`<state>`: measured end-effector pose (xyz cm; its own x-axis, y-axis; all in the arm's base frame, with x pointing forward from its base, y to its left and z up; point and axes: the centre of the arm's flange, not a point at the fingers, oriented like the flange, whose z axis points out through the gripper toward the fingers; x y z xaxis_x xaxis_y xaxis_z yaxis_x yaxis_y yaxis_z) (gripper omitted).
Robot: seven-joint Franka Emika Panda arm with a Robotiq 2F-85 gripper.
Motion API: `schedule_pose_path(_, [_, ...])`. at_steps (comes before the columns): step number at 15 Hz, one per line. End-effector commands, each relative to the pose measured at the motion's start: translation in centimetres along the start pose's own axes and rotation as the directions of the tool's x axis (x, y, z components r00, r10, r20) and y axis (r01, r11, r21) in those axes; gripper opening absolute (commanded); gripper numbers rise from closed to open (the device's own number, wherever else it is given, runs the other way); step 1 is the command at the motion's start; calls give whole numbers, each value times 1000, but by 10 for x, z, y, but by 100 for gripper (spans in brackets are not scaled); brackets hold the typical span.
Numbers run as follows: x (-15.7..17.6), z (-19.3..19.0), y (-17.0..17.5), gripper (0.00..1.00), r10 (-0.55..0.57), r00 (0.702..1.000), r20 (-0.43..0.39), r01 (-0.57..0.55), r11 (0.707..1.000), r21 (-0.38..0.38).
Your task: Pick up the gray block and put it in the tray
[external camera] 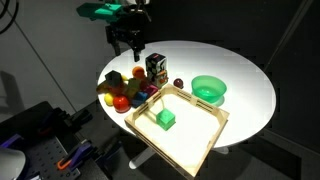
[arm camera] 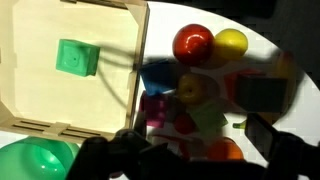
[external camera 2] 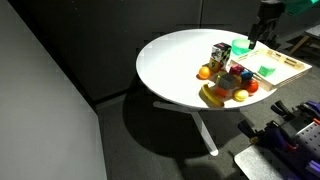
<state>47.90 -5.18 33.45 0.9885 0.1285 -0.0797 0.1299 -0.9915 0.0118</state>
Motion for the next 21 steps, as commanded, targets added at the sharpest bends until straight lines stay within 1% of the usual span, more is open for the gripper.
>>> schedule_pose_path(1, [22, -6, -16, 100, -61, 998, -4, 61, 998, -1])
schedule_pose_path(7, [30, -9, -46, 100, -141, 990, -12, 141, 990, 2])
schedule_pose_path(10, [27, -14, -60, 100, -202, 979, -14, 202, 979, -3])
schedule_pose_path(14, [20, -23, -82, 100, -288, 957, -25, 288, 958, -18])
schedule_pose_path(16, [20, -26, -87, 100, -303, 952, -29, 303, 953, -15])
schedule_pose_path(17, [26, -15, -86, 100, -273, 962, -23, 273, 962, -24])
schedule_pose_path(21, [26, -13, -87, 100, -277, 961, -19, 276, 961, -23])
